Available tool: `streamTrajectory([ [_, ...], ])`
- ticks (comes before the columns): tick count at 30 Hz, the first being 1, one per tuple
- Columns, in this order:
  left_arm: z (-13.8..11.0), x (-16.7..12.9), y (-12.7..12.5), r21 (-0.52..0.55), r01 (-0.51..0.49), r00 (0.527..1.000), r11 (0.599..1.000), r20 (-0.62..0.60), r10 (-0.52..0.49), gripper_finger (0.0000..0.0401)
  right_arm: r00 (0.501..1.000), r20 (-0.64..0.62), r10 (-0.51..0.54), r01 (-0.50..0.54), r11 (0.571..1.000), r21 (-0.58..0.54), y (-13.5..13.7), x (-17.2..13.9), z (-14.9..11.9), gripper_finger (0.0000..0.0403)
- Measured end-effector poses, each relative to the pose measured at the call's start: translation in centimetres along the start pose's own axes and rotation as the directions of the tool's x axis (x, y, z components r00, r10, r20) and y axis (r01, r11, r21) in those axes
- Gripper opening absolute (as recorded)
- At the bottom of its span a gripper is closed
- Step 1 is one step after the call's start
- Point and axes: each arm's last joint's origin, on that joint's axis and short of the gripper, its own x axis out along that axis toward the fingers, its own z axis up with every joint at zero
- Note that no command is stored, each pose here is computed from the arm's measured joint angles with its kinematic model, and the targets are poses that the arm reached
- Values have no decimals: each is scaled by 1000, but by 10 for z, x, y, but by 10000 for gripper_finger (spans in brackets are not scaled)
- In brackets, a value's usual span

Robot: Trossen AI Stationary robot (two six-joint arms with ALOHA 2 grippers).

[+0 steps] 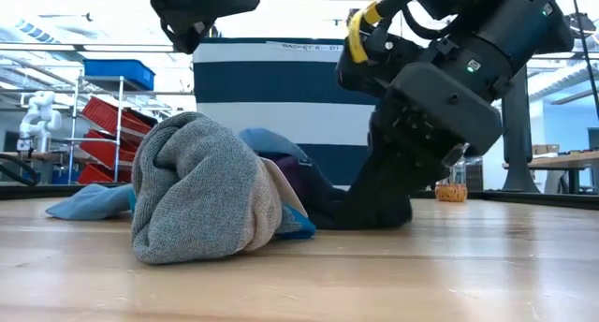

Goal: Sort clothes
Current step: Put the dark blue pair of socks into the blue laundry organizer

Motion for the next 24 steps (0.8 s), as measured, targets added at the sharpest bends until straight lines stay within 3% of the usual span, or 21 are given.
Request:
streamTrajectory([
  [5,0,0,0,1,0,1000,1000,-1,0,196,997,-79,-10,12,1000,25,-3,-9,-4,135],
  [13,1,0,0,-2,2,1000,1000,6,-2,196,988,-153,-17,23,999,38,-3,-37,-7,15],
  [17,3,0,-1,-8,10,1000,1000,27,-10,196,989,-146,4,5,998,60,-2,-55,-5,16],
  [24,5,0,-1,-14,8,999,1000,50,-7,196,998,55,23,-26,998,65,12,-101,7,10],
])
